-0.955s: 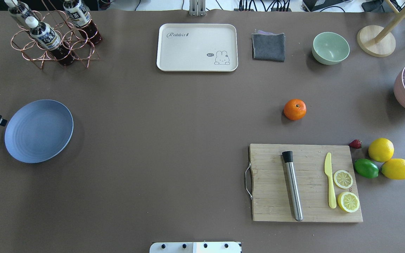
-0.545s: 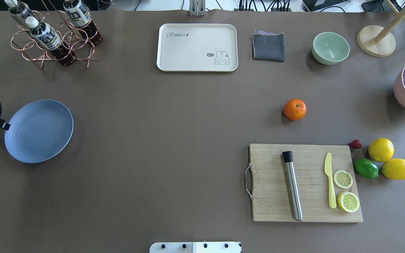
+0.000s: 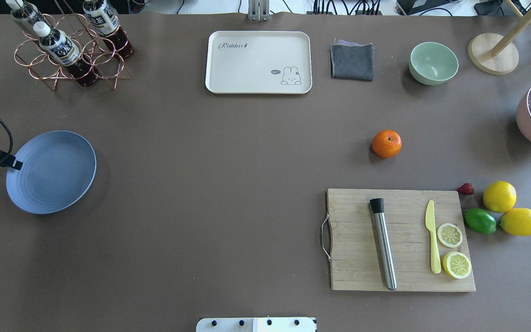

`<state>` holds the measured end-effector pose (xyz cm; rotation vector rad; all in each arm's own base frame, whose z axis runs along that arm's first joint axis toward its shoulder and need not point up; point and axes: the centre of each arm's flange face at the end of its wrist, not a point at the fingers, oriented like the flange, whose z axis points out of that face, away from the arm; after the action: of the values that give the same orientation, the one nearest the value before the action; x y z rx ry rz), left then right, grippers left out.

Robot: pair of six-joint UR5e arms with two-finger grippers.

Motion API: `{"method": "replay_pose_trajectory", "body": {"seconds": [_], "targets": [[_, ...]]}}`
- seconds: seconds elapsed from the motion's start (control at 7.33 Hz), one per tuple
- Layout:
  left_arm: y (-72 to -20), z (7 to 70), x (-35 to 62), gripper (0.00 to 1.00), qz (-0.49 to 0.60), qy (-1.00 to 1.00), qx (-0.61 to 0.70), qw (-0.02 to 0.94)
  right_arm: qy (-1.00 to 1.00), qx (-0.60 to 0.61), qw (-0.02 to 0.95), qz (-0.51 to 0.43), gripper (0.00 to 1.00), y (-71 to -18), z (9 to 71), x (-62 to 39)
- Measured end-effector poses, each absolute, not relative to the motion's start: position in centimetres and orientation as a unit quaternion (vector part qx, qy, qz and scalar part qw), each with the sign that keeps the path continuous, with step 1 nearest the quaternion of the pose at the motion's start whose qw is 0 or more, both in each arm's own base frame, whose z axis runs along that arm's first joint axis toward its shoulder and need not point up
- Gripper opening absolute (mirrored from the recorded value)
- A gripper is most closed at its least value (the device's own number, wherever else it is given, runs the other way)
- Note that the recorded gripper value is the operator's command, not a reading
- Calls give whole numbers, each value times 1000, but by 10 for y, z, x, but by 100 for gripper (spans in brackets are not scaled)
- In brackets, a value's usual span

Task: Pick orange to plate
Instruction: 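Push the blue plate with the left gripper toward the table center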

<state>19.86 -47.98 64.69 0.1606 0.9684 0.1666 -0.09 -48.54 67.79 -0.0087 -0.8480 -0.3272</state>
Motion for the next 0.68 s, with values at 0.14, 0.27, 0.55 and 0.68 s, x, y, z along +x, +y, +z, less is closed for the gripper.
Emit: {"method": "replay_pose_trajectory", "body": {"seconds": [0.14,0.27,0.55,0.68], "targets": [[-477,645,205,0,77,469,74,877,-410,-4,898,-158,100,-485,678,-1],[-476,643,208,0,76,472,73,875,-410,-4,898,-158,100,-486,677,-1],[-475,627,211,0,87,500,57,860,-427,-2,891,-156,100,-486,673,-4],[-476,613,209,0,85,516,51,851,-441,2,884,-155,100,-486,669,-6]]}}
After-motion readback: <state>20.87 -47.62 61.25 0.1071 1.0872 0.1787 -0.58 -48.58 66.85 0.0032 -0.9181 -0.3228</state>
